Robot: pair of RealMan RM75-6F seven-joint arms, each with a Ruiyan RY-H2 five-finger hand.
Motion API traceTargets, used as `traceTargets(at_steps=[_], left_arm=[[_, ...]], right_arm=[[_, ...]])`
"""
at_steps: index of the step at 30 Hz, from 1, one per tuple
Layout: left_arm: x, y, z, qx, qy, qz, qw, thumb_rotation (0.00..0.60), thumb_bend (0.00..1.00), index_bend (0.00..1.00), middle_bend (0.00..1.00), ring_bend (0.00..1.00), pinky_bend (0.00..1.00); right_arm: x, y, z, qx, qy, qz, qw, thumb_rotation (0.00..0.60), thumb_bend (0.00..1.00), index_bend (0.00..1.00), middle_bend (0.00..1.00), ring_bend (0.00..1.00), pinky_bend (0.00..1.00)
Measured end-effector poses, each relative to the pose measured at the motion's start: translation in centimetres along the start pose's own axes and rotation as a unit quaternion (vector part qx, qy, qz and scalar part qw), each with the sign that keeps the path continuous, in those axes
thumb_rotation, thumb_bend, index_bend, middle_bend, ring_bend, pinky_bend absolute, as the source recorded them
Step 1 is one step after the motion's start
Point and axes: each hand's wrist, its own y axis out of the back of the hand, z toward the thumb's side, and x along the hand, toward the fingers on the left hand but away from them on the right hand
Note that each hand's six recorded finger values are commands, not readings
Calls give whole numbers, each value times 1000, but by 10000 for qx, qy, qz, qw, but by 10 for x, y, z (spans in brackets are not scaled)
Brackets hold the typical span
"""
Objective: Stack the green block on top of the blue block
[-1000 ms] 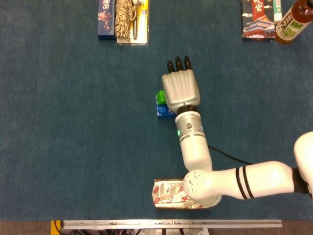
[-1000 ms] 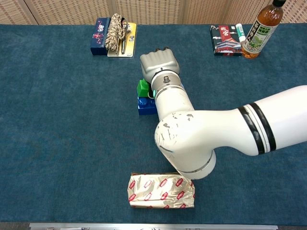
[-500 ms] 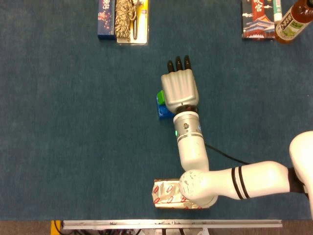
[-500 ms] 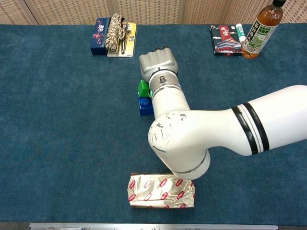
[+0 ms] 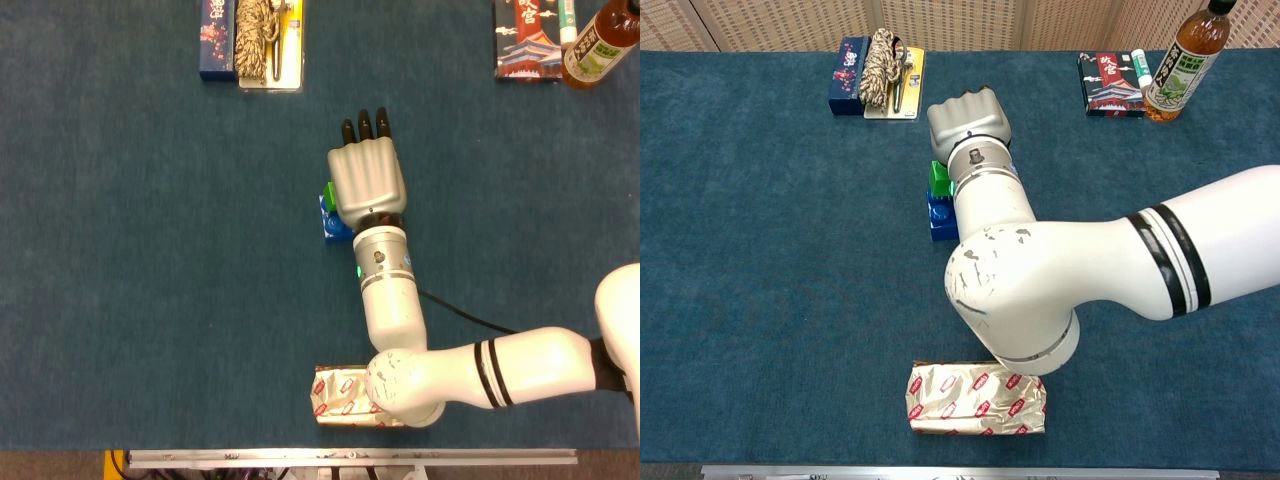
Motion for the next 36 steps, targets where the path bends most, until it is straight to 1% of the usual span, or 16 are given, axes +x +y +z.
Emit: traceTargets(at_steps=[7, 16, 24, 36], left_arm=[[0, -1, 0, -3, 7, -10, 10000, 600, 228, 244, 115, 0, 87], [-1, -2, -1, 2, 11, -15, 10000, 600, 228, 244, 115, 0, 87], [-1, -1, -1, -3, 20, -17, 10000, 600, 228, 244, 115, 0, 86], [-2, -2, -3, -20, 37, -19, 10000, 600, 228, 244, 115, 0, 87]], right_arm=[[2, 6, 2, 185, -73, 18, 9998, 600, 301, 590, 165, 0, 60], [2, 7, 4, 461, -173, 117, 9987, 600, 303, 591, 166, 0, 60], [-1, 6, 9, 555, -206, 142, 9981, 600, 303, 592, 167, 0, 60], [-2, 3, 20, 671, -142, 128, 9976, 600, 303, 592, 167, 0, 60]])
